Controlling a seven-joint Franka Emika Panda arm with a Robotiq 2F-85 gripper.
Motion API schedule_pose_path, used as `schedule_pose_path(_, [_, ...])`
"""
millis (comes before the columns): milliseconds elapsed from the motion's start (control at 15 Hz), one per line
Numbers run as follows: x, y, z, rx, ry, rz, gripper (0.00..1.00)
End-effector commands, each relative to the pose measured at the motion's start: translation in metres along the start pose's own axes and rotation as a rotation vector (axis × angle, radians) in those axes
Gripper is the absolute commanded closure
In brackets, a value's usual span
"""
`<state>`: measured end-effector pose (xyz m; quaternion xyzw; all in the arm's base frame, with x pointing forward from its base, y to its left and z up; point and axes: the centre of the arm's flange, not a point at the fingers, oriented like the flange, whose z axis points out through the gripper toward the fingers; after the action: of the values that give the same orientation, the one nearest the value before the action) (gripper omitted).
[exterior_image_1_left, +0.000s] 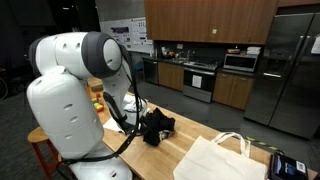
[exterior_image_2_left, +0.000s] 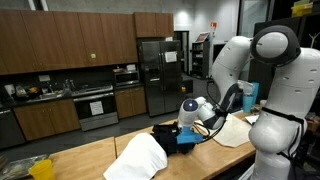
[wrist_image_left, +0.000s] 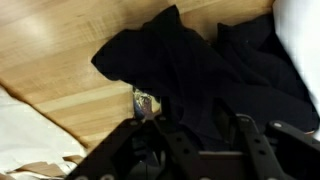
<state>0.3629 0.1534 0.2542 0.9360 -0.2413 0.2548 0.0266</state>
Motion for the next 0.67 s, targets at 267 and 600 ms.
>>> schedule_pose_path(267, [0.0023, 0.0031, 0.0042, 0.000, 0.050, 0.020, 0.00])
schedule_pose_path(600, [0.0053, 0.0037, 0.0087, 0.017, 0.093, 0.046, 0.00])
